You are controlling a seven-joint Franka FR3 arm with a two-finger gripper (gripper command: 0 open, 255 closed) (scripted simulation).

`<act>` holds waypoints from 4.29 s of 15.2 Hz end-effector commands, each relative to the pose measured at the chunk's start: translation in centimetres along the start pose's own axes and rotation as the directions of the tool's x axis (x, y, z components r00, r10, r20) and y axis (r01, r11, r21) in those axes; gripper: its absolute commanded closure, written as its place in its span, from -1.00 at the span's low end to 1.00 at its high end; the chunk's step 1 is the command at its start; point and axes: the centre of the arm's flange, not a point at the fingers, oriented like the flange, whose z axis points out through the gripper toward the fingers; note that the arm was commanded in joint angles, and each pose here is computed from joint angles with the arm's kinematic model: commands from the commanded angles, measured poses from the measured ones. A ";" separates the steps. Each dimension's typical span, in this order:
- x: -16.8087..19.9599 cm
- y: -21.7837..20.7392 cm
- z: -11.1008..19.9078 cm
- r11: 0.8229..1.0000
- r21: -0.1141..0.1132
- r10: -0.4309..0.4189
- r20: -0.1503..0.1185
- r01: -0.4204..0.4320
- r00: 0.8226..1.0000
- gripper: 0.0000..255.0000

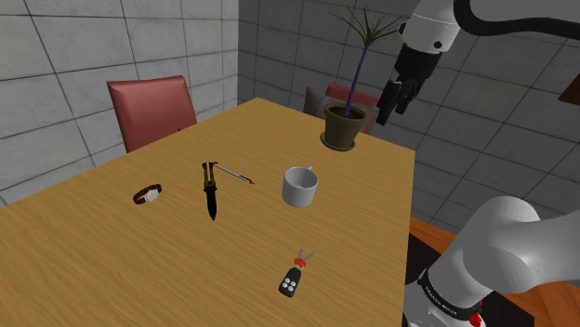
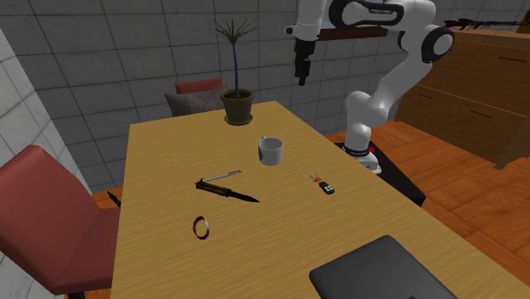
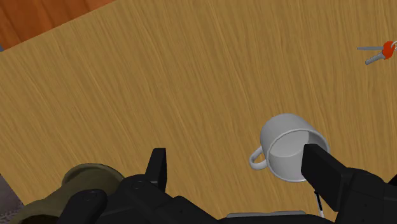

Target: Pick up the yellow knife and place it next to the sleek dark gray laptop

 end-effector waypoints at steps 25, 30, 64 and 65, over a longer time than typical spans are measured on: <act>18.3 -21.3 14.5 0.999 0.035 -0.024 0.031 0.023 0.999 -1.00; 22.0 -25.8 17.5 0.999 0.042 -0.030 0.037 0.028 0.999 -1.00; 29.0 -35.1 27.4 0.998 0.056 -0.040 0.049 0.037 0.998 1.00; 29.0 -35.2 27.4 0.998 0.056 -0.040 0.049 0.037 0.998 1.00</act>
